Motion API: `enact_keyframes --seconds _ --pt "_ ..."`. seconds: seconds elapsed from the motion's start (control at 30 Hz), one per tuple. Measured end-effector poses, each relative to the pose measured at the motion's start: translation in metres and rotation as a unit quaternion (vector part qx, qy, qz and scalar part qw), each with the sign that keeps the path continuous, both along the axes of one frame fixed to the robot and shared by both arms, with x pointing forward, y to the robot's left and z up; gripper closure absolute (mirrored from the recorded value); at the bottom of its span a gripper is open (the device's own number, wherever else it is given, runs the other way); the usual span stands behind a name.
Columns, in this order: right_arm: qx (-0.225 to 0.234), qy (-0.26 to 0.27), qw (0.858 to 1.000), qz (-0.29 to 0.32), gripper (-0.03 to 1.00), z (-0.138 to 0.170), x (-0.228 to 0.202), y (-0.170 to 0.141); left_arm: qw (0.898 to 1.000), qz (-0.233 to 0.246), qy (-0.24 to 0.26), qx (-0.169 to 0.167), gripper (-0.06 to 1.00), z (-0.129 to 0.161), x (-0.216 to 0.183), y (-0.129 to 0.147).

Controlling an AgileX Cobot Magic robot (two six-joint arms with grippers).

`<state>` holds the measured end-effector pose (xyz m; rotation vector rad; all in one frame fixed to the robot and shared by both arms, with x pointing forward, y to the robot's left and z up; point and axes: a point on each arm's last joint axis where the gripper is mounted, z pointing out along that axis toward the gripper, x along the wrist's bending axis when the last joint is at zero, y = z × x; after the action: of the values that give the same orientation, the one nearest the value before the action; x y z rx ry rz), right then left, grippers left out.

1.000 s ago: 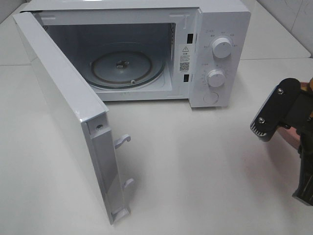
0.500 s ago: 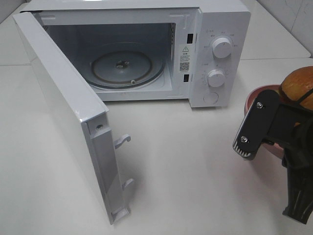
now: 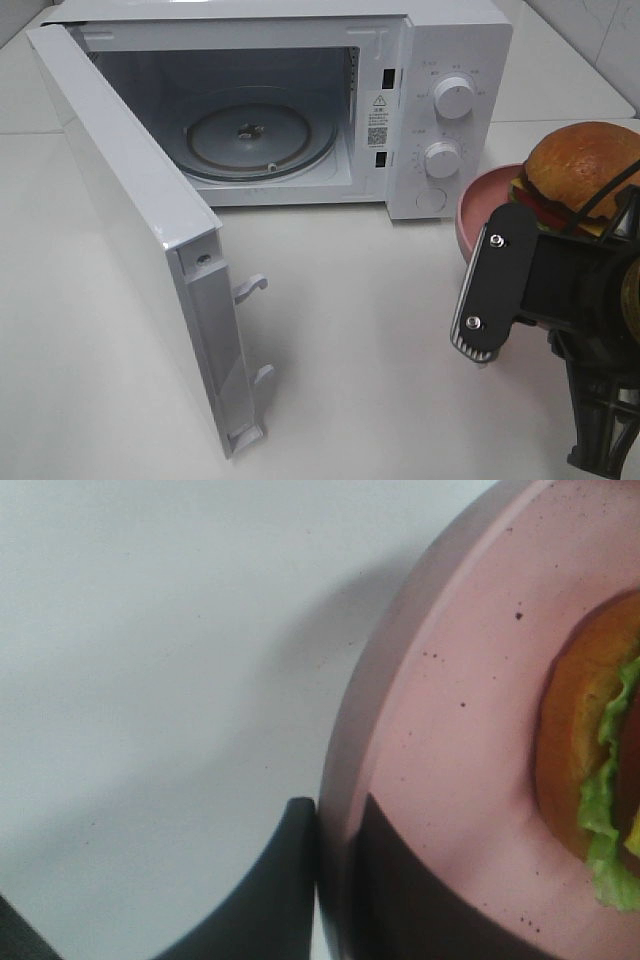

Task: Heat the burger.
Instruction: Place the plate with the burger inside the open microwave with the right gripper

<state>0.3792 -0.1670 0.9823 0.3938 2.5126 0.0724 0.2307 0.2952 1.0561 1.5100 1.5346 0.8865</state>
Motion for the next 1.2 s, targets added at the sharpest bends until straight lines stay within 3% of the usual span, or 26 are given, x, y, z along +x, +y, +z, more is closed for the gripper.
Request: enact_keyframes --seconds 0.57,0.8,1.2 --pt "-0.015 -0.024 0.993 0.115 0.91 0.002 0.001 0.011 1.000 0.000 0.000 0.000 0.02 0.000 0.000 0.000" --pt "-0.046 -0.027 0.984 0.168 0.91 0.002 0.001 0.012 1.000 0.000 0.000 0.000 0.02 0.000 0.000 0.000" --pt "-0.038 -0.033 0.979 0.199 0.90 0.002 0.001 0.017 1.000 0.000 0.000 0.000 0.02 0.000 0.000 0.000"
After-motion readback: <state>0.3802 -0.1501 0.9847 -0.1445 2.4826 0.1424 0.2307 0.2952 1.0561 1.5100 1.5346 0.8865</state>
